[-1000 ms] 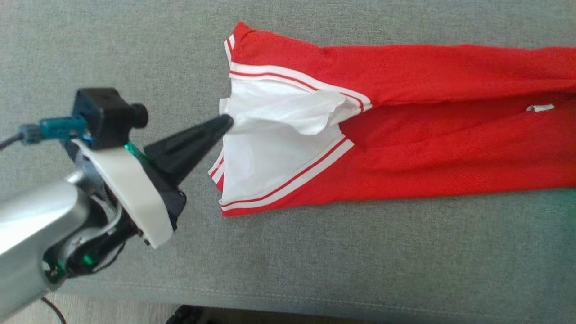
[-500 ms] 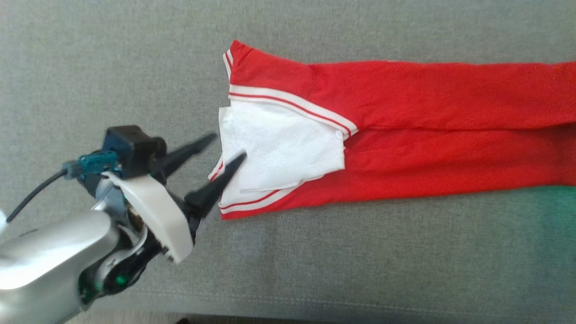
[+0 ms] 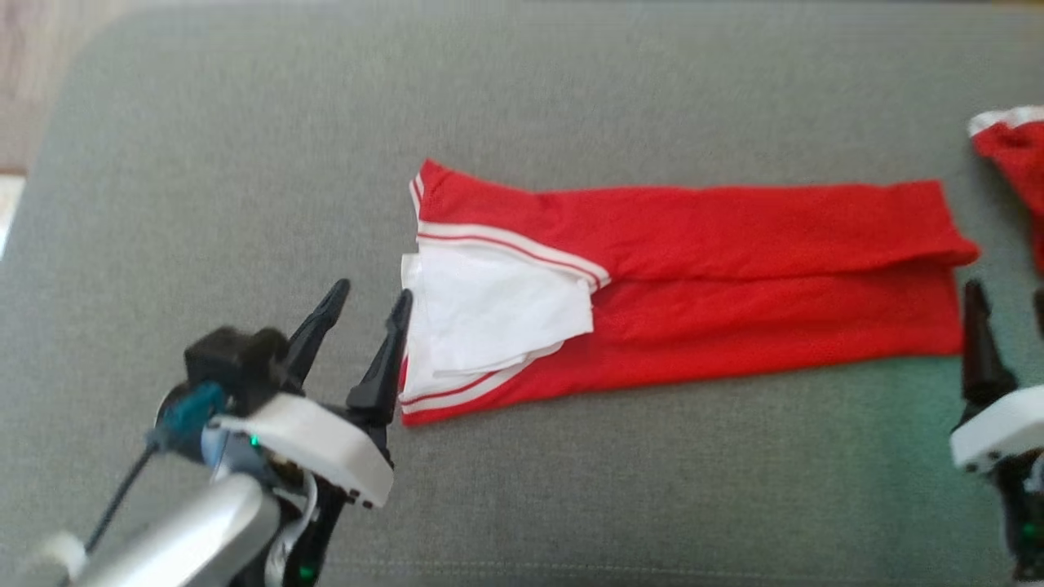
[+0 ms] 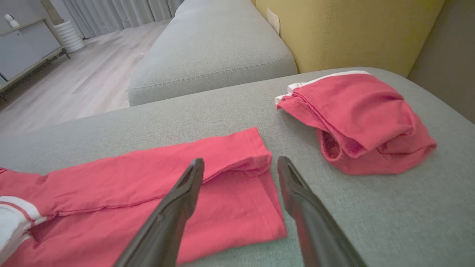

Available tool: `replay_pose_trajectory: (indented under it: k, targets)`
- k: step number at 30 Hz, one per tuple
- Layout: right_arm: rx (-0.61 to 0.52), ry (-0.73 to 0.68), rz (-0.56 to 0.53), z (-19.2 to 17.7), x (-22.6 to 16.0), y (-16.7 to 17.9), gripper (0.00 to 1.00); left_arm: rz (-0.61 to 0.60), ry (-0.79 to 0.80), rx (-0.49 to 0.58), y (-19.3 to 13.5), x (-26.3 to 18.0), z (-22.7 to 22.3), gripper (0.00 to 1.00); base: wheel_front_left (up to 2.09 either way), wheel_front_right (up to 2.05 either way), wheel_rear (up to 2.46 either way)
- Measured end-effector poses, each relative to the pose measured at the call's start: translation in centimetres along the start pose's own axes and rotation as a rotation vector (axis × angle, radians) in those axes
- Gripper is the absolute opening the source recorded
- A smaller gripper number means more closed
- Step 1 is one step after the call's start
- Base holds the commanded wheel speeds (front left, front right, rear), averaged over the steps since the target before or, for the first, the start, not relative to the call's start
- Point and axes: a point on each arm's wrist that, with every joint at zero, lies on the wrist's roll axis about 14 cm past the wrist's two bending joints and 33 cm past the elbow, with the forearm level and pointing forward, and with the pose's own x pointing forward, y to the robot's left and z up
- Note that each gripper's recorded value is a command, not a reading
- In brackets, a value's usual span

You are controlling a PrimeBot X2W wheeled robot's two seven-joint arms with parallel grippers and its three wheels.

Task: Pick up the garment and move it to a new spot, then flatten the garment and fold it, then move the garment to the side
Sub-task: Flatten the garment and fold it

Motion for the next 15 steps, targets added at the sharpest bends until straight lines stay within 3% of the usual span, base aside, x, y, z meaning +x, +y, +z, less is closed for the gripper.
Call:
replay_pose_trajectory:
  k: [7, 11, 15]
  targets:
    - [0.019, -0.024, 0.029, -1.0, -1.9, 0.9, 1.00, 0.171, -0.130, 0.028, 1.2, -3.6, 0.7, 1.00, 0.00, 0.00, 0.00]
    - [0.031, -0.011, 0.048, -1.9, -1.8, 1.5, 1.00, 0.225, -0.188, 0.042, 1.3, -5.1, 1.2, 1.00, 0.00, 0.00, 0.00]
    - [0.028, 0.019, 0.066, -2.9, -1.6, 2.2, 1.00, 0.227, -0.229, 0.129, 0.9, -6.3, 1.4, 1.00, 0.00, 0.00, 0.00]
